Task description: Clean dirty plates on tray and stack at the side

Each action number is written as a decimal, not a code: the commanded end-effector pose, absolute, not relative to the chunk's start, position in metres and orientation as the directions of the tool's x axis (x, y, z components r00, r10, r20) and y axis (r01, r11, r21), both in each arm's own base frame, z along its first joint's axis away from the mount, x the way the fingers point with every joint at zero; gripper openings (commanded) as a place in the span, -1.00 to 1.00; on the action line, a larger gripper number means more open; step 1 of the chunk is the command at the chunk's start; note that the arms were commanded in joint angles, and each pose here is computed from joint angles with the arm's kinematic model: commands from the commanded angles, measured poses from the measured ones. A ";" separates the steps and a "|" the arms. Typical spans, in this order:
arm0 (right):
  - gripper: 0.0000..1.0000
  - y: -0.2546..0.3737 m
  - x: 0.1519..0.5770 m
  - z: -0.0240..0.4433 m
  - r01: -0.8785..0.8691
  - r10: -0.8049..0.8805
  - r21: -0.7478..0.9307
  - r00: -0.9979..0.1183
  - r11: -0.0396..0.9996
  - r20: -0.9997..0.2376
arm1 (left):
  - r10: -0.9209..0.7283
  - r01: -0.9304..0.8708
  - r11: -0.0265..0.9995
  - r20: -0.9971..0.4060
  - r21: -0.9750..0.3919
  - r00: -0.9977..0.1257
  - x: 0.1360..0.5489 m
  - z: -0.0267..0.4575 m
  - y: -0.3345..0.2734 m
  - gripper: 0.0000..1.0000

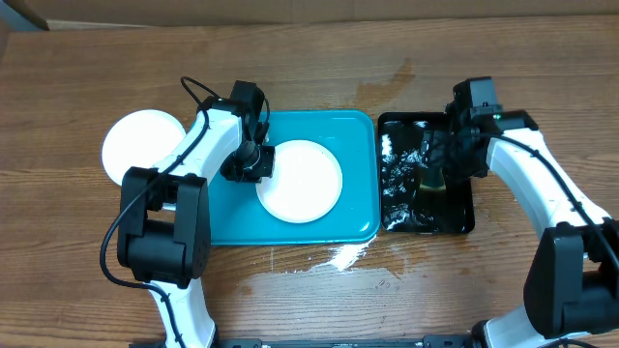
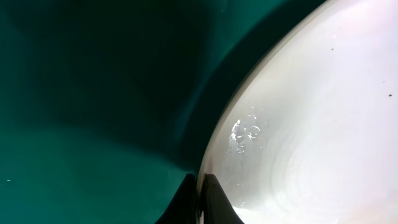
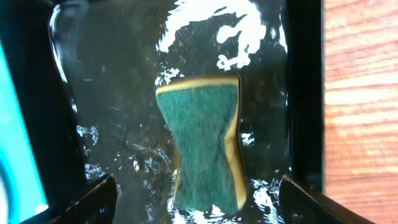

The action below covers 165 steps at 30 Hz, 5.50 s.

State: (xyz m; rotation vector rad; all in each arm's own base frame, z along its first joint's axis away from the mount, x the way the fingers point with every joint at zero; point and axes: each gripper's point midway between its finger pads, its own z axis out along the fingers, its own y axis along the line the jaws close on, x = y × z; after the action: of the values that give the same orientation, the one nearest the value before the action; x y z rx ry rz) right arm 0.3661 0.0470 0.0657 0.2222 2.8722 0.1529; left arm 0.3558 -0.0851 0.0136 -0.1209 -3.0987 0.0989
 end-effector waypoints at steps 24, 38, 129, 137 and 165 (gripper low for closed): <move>0.45 0.052 0.392 0.021 0.061 0.128 0.152 -0.868 0.986 -0.479 | 0.091 0.089 0.995 0.053 -0.036 -0.994 0.354 0.007 -0.080 -0.91; -0.14 0.053 0.392 -0.008 0.069 0.125 0.143 -0.893 0.987 -0.433 | 0.091 0.089 0.995 0.054 -0.036 -0.994 0.354 0.007 -0.080 -0.91; -0.76 0.170 0.397 0.131 -0.123 0.059 0.584 -0.957 0.803 -0.284 | 0.107 0.104 0.993 0.050 -0.048 -0.993 0.355 0.007 -0.082 -0.91; -0.84 0.230 0.390 0.120 -0.301 -0.137 0.325 -0.886 0.897 -0.443 | 0.119 0.114 0.989 0.054 -0.095 -0.991 0.353 0.007 -0.090 -0.92; -0.92 0.287 0.415 0.129 -0.621 -0.467 -0.023 -0.564 0.783 -0.680 | 0.187 0.174 0.968 0.054 -0.182 -0.981 0.348 0.009 -0.107 -0.91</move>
State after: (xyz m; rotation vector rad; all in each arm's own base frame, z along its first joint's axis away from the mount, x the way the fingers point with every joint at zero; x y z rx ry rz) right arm 0.4062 0.2850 0.1316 -0.7335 2.3165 0.3296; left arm 0.3527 -0.1023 0.0157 -0.2357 -3.0746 0.2542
